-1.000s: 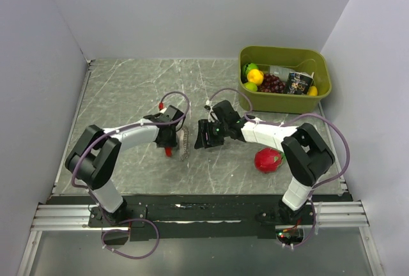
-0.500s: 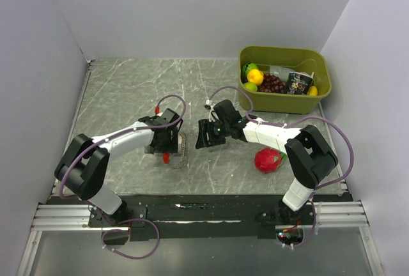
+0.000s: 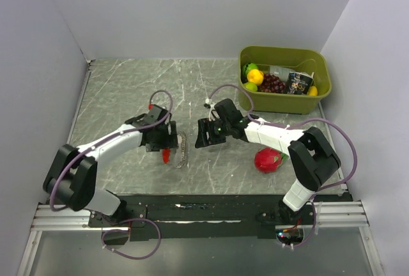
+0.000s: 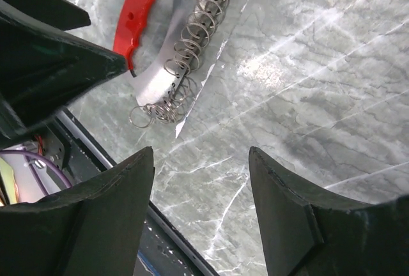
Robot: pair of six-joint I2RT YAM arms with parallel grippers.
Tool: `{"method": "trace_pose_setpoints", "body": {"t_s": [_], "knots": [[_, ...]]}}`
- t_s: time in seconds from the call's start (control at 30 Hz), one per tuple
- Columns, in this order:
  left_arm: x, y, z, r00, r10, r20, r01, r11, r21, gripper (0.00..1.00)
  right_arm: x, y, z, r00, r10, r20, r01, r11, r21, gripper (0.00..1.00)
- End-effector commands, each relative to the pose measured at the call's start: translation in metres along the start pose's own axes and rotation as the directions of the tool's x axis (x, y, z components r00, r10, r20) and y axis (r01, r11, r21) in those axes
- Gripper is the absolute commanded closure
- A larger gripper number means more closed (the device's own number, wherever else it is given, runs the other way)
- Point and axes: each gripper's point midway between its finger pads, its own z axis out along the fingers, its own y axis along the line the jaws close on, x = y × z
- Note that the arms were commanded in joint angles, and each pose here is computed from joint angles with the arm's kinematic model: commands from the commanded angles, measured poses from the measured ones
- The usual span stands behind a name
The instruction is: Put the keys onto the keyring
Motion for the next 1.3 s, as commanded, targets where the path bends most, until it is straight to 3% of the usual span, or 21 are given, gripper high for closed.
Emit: {"method": "trace_pose_setpoints", "body": {"t_s": [0.0,0.2,0.53,0.7,1.27], "knots": [[-0.013,-0.011,-0.016,0.996,-0.089,0.024,0.082,0.973,0.217,0.19,-0.005,0.009,-0.013,0.998,-0.051,0.038,0.052,0.998,-0.025,0.32],[-0.013,0.013,-0.026,0.973,-0.23,-0.005,0.216,0.907,0.362,0.19,-0.002,0.014,-0.011,0.997,-0.079,0.024,0.08,0.996,-0.026,0.32],[-0.007,0.027,-0.023,0.933,-0.356,-0.059,0.351,0.855,0.382,0.22,0.013,0.04,-0.014,0.98,-0.198,0.008,0.198,0.98,-0.007,0.32],[-0.014,0.018,-0.034,0.919,-0.392,-0.049,0.372,0.818,0.438,0.22,0.027,0.066,-0.013,0.952,-0.307,0.002,0.307,0.951,0.035,0.33],[-0.022,0.023,-0.054,0.905,-0.424,-0.021,0.382,0.791,0.479,0.22,0.036,0.088,0.031,0.91,-0.409,-0.072,0.415,0.898,0.149,0.4]]}}
